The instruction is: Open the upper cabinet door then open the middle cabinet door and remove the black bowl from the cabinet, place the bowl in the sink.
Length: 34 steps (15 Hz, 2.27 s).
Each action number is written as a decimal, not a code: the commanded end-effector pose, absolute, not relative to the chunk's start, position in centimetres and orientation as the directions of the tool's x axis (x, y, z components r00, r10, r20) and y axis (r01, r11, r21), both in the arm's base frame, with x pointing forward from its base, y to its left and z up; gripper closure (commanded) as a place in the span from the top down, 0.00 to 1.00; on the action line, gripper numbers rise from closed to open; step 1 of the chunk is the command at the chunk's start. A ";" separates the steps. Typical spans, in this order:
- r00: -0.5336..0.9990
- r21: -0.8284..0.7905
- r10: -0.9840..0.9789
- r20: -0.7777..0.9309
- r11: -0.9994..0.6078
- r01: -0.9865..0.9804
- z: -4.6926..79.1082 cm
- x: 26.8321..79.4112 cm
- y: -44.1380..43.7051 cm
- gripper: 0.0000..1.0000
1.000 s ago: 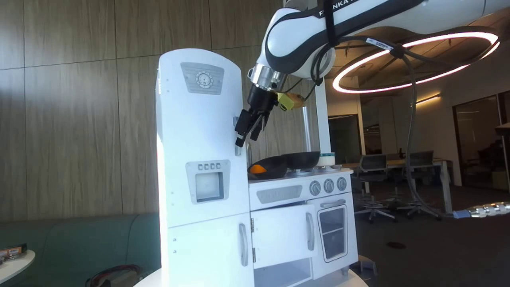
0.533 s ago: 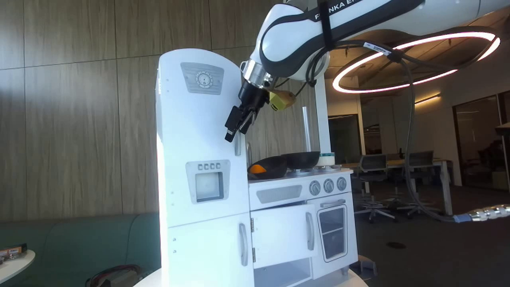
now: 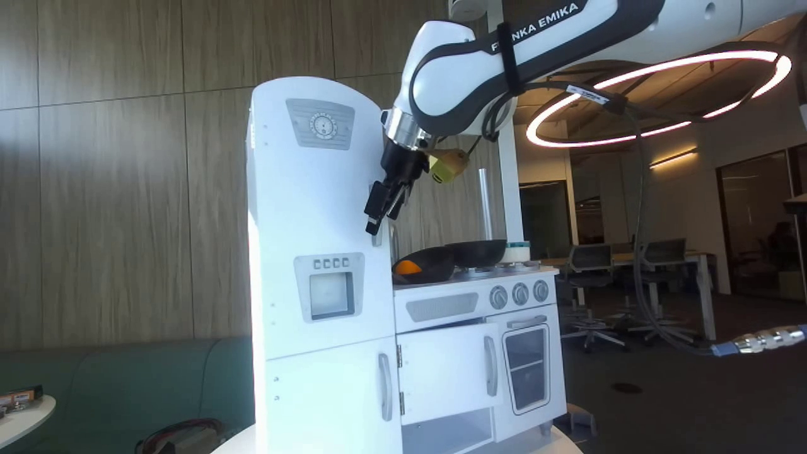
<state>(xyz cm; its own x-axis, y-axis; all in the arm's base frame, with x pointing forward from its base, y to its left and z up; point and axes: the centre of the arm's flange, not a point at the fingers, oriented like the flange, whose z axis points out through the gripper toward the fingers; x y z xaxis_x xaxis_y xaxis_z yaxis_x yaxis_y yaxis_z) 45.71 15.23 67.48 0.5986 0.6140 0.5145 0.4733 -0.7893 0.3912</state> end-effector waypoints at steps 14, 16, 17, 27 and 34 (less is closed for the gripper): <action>0.608 0.307 0.638 0.473 -0.766 0.565 68.8 42.2 15.4 1.00; 0.666 0.285 0.620 0.414 -0.784 0.552 68.9 41.0 14.6 1.00; 0.707 0.268 0.604 0.369 -0.797 0.541 69.1 40.4 14.0 1.00; 0.847 0.352 0.271 0.458 -0.930 0.107 70.5 44.8 4.6 1.00; 0.675 0.308 0.186 0.714 -0.949 -0.064 70.1 49.4 5.3 1.00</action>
<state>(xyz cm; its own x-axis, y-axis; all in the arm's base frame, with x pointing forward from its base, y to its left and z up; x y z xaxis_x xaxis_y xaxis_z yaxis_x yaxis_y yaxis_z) 48.10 3.86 69.55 0.7498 0.2033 0.6297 -0.0141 -0.9465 0.3225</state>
